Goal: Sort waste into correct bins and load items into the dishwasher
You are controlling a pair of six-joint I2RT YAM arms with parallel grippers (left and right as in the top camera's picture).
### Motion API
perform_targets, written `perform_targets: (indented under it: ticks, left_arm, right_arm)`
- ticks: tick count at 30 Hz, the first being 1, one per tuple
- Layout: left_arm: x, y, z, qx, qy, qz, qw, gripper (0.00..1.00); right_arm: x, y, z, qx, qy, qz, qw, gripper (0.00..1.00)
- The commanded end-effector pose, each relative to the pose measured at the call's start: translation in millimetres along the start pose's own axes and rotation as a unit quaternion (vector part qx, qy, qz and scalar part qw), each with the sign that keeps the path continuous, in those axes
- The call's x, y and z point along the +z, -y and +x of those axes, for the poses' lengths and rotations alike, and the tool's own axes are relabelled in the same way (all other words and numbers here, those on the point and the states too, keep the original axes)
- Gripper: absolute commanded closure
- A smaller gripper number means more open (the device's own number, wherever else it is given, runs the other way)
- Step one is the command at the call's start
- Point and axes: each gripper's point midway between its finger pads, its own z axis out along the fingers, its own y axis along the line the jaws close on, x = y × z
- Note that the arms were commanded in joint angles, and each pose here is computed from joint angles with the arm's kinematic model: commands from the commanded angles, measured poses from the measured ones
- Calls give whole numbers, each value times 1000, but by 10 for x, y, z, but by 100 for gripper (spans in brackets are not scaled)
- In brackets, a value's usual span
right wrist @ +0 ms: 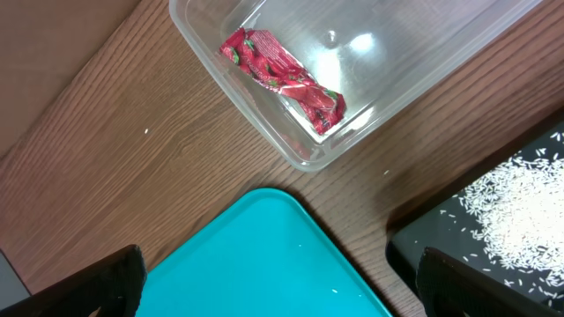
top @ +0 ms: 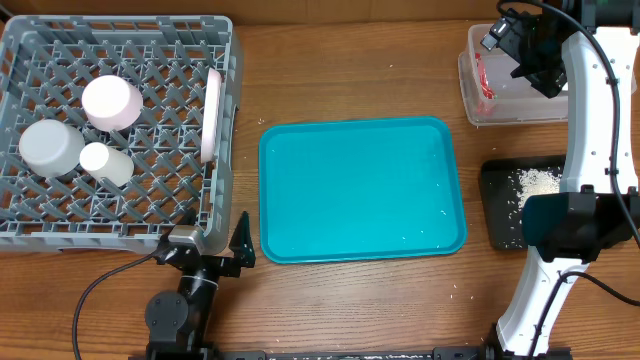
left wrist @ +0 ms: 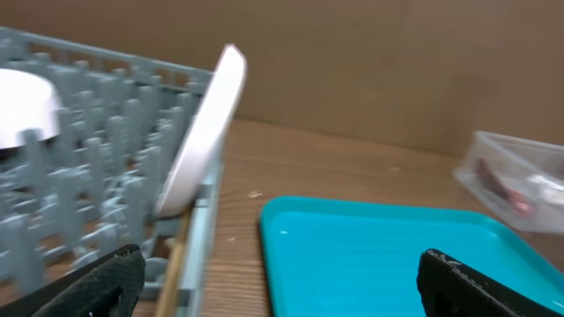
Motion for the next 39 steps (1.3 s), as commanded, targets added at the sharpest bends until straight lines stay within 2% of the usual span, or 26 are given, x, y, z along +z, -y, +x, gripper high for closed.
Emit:
perform_targets:
  ticks: [1,7,39]
  left_arm:
    - [-12,-183,-7,18,9,-53,998,0]
    - [-12,-183,-7,55,7,-53,997,0]
    - [-11,-181,-4,55,7,-53,997,0]
  right_arm:
    - [-165,-47,-44,-4,19,-17,1000,0]
    - [-165,-47,-44,-4,19,-17,1000,0]
    - [-165,-47,-44,-4,19,-17,1000,0]
